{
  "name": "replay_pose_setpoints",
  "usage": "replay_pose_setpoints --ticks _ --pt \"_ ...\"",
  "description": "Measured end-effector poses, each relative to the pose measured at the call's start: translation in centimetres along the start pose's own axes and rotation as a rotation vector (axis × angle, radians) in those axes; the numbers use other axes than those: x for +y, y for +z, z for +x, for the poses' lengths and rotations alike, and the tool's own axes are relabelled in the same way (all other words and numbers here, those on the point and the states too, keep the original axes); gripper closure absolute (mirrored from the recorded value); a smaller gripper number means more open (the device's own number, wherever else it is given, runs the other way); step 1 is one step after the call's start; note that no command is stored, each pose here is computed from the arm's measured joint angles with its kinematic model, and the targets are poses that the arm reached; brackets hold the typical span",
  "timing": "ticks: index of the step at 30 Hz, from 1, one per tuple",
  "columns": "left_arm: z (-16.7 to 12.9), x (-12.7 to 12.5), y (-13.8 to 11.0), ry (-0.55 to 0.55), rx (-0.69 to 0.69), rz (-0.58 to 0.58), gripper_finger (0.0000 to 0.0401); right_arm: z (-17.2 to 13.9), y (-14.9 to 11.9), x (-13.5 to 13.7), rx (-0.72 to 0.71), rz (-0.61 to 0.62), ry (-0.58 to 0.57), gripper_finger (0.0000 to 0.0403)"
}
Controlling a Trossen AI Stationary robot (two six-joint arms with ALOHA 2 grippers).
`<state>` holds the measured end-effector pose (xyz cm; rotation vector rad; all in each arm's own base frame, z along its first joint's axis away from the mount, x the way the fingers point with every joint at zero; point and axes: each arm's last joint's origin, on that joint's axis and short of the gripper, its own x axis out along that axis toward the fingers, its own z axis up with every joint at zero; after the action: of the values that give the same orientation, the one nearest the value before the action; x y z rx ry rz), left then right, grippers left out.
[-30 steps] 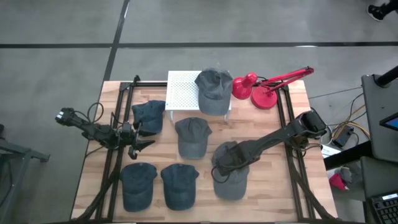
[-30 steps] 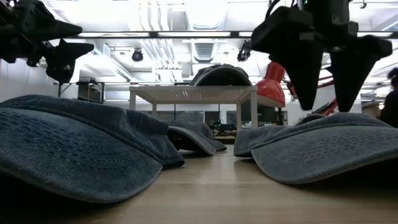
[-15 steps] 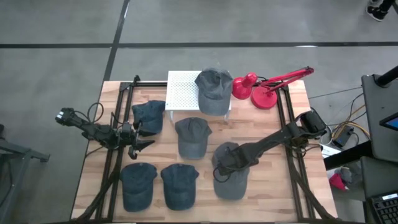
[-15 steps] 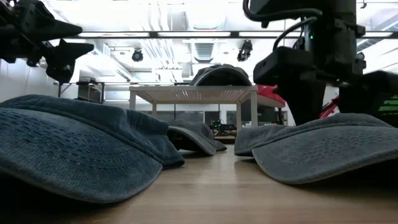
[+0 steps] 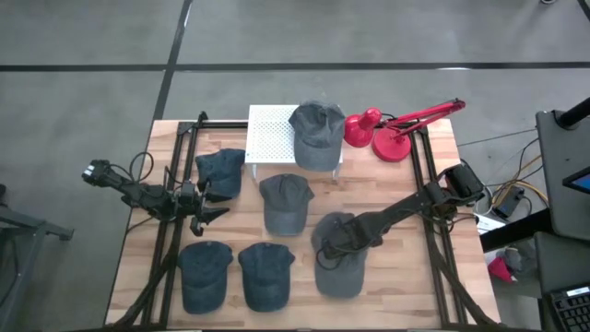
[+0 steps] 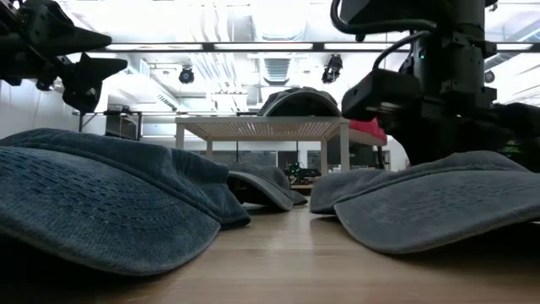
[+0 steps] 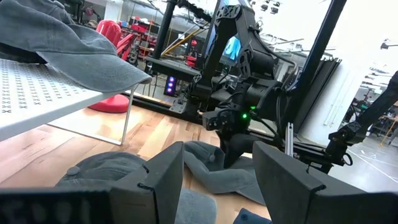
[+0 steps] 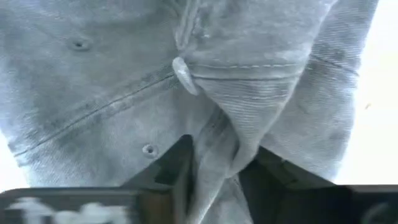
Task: Pick & Place hat
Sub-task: Stack the bottom gray cap on top of the other gray cap on the shelf
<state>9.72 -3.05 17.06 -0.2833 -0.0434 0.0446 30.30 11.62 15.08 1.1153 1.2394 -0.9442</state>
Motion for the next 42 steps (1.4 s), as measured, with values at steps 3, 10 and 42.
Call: replay_pose_setpoints --ticks 3,10,42 --pt "0.0 0.0 0.0 0.000 0.000 0.000 0.0206 -0.1 0.0 0.1 -0.001 -0.029 0.004 0.0335" --pt "0.0 0.0 0.0 0.000 0.000 -0.001 0.0206 -1.1 -0.1 0.6 0.004 -0.092 0.038 0.0388" --pt "0.0 0.0 0.0 0.000 0.001 0.000 0.0206 -26.1 2.2 -5.4 -0.519 -0.182 0.855 0.0390"
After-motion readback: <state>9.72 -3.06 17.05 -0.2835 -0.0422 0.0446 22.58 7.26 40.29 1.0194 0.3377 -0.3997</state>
